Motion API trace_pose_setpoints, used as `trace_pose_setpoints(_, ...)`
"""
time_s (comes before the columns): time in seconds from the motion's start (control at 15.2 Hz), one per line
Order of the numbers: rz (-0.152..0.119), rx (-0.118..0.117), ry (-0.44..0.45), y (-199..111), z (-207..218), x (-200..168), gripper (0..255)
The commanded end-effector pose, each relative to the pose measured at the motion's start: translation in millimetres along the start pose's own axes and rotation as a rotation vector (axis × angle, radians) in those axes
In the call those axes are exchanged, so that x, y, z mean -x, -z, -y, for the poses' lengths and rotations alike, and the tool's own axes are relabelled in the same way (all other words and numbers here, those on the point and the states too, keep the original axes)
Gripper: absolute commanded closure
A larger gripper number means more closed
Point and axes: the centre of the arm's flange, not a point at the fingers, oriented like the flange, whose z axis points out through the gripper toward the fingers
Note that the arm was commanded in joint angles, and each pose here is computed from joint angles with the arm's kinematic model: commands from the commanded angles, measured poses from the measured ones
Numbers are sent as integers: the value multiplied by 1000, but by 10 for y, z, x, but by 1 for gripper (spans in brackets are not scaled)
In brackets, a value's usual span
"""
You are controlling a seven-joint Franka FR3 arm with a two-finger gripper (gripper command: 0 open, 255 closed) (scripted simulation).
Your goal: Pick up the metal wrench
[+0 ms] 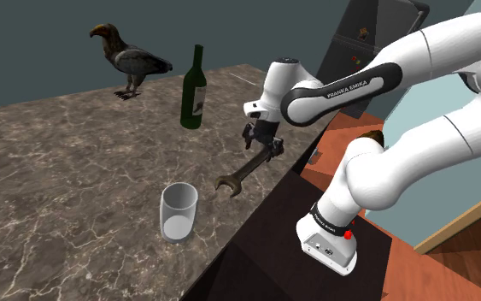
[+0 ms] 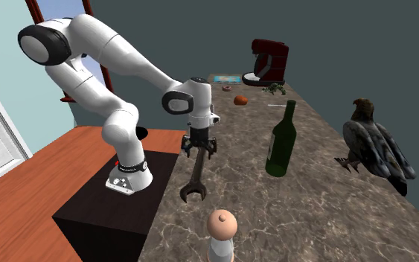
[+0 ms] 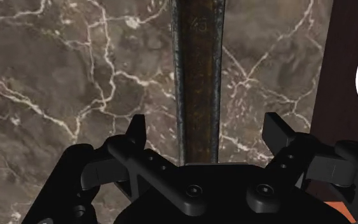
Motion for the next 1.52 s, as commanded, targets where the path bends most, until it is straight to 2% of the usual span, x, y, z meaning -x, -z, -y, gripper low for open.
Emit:
trace_pose_setpoints(0.0, 3, 2, 24, -122, -6, -22, 0)
trace_pose_setpoints(0.33, 3, 2, 24, -416, -16, -32, 0)
trace_pose_setpoints(0.46, 3, 2, 24, -416, -15, -32, 0)
trace_pose_setpoints(0.53, 3, 2, 24, -410, -10, -32, 255)
trace_pose_setpoints(1.12, 3, 2, 24, -416, -16, -32, 255)
trace_pose_setpoints(1.45, 3, 2, 24, -153, -7, -23, 255)
